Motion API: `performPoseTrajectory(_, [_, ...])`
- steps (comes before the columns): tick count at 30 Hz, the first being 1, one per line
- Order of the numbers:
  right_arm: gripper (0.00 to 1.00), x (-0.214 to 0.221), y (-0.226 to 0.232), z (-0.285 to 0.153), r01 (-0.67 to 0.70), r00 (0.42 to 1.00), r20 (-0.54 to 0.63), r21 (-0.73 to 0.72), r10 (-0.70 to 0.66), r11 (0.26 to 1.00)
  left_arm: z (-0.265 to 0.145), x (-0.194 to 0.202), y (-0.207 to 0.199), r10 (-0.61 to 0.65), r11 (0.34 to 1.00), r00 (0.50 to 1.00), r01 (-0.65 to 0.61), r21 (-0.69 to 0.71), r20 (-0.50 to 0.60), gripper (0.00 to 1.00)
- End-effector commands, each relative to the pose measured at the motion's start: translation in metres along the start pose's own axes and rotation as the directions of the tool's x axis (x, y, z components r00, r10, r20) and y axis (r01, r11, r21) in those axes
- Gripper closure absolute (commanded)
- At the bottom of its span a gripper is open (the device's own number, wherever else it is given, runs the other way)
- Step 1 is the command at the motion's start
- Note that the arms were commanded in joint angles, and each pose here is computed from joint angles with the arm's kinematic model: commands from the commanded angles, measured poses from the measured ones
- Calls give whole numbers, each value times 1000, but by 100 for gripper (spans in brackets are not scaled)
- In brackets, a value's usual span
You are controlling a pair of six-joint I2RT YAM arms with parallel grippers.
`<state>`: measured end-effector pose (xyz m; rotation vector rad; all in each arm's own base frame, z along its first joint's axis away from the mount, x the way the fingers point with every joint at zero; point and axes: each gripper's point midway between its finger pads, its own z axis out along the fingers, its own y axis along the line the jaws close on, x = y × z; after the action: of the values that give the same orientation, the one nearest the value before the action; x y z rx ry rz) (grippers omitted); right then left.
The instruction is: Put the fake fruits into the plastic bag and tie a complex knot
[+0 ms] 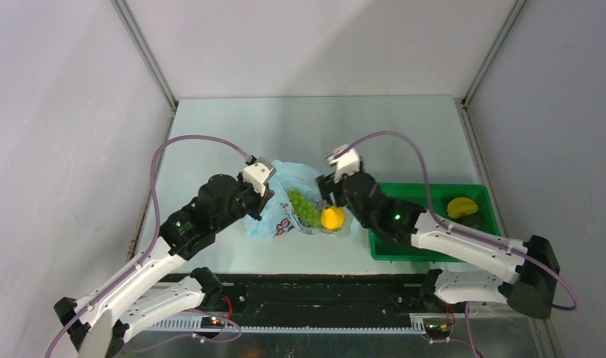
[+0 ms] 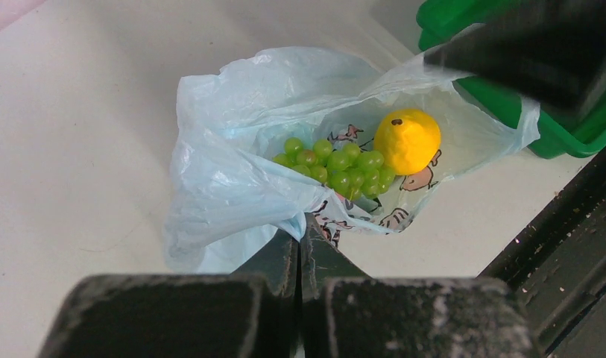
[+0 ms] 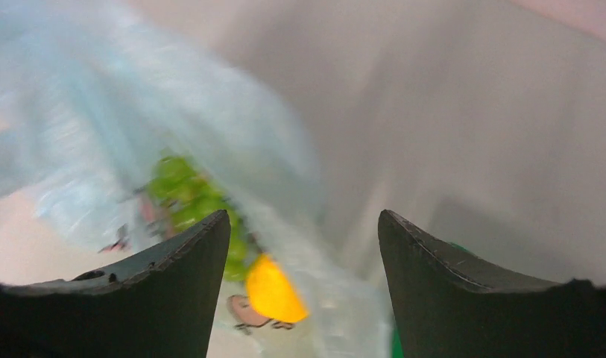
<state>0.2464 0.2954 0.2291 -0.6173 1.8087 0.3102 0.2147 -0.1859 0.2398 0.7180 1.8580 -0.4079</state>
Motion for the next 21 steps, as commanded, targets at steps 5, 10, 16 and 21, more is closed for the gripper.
performPoseTrajectory(5, [23, 36, -161, -40, -319, 930, 35, 577, 367, 752, 2, -9, 2, -18, 1000, 999, 19, -10, 45, 100])
performPoseTrajectory(10, [17, 88, -217, -62, -317, 896, 44, 760, 442, 568, 8, -2, 3, -15, 1000, 1000, 15, -19, 14, 100])
performPoseTrajectory(16, [12, 153, -268, -106, -363, 812, 132, 877, 568, 314, 9, 0, 5, -13, 999, 1000, 14, -31, 9, 100])
performPoseTrajectory(21, [4, 193, -292, -147, -382, 733, 241, 920, 636, 92, 10, 1, 5, -12, 999, 1000, 12, -31, 5, 100])
